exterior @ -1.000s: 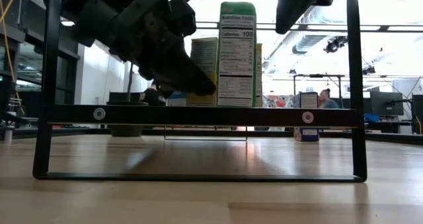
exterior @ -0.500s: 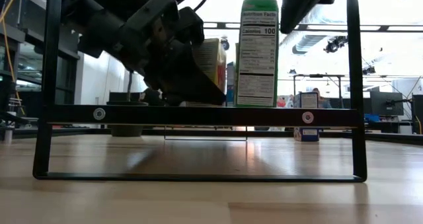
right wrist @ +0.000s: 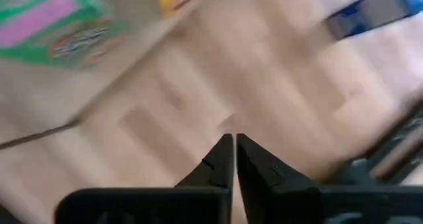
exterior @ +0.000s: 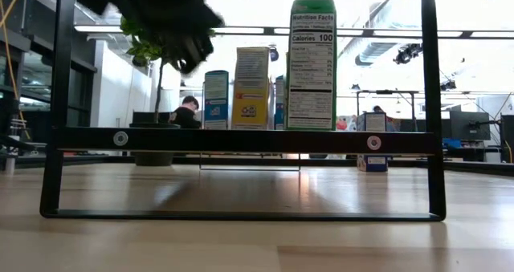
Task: Stack cereal on shelf
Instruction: Put the green cereal box on the shelf aligned with the other green cereal box, then adjust the green cereal boxes
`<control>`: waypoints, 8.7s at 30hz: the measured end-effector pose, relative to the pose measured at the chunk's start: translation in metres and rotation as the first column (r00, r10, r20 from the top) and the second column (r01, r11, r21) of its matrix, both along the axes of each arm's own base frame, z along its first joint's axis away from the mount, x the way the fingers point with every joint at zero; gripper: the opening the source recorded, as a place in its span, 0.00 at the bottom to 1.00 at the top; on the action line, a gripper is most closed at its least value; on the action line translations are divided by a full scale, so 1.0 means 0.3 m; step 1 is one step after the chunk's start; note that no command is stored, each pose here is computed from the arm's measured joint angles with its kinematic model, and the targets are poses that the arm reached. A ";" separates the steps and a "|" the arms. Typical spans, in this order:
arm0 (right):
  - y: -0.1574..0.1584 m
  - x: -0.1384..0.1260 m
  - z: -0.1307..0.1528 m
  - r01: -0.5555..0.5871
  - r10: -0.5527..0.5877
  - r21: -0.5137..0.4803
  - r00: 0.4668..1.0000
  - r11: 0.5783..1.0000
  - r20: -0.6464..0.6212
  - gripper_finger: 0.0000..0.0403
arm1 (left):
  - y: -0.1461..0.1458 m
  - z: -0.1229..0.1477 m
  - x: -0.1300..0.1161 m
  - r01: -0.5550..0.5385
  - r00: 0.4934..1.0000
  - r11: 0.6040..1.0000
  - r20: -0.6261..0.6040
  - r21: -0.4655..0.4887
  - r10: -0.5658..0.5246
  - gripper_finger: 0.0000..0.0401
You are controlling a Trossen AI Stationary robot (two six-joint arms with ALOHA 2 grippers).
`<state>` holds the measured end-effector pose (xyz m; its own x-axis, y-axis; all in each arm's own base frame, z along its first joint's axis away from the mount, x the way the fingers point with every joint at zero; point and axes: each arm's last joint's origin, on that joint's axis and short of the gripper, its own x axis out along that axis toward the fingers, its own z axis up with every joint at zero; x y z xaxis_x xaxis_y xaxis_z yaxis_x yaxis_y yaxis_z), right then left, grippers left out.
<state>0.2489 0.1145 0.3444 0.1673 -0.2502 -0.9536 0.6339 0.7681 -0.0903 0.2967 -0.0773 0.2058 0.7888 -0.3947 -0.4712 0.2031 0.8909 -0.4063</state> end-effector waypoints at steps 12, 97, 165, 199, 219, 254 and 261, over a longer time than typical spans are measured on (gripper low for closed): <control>0.123 -0.335 -0.033 0.391 -0.379 0.515 0.916 0.763 -0.133 0.59 | 0.059 0.296 -0.194 -0.202 0.940 0.979 0.280 0.003 0.193 0.00; 0.042 0.329 0.270 0.018 -0.193 0.286 0.777 0.958 0.599 0.36 | 0.166 0.554 -0.449 -0.215 0.705 0.960 0.652 -0.177 0.278 0.00; 0.059 0.514 -0.107 0.449 -0.552 0.379 0.801 0.809 0.230 0.58 | 0.154 0.449 -0.426 -0.173 0.894 0.982 0.406 -0.073 0.188 0.00; 0.192 0.262 -0.176 0.204 -0.367 0.505 0.897 0.839 0.247 0.00 | 0.052 0.163 -0.266 -0.233 0.923 0.967 0.291 -0.097 0.252 0.00; 0.126 0.303 -0.277 0.307 -0.492 0.464 0.794 0.831 0.357 0.00 | 0.054 0.139 -0.271 -0.241 0.941 0.969 0.230 -0.060 0.249 0.00; -0.014 0.211 -0.136 0.351 -0.478 0.343 0.764 0.871 0.434 0.00 | -0.085 0.060 -0.235 -0.218 0.960 0.962 0.139 -0.165 0.242 0.00; -0.027 0.192 -0.104 0.357 -0.480 0.328 0.735 0.875 0.479 0.00 | -0.179 0.013 -0.141 -0.214 0.967 0.942 0.083 -0.259 0.242 0.00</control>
<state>0.3066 0.1064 0.3131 0.5835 -0.2322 -0.7782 0.7921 0.3742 0.4823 0.2543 -0.1308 0.2098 0.9134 -0.2900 -0.2856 0.0630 0.7940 -0.6047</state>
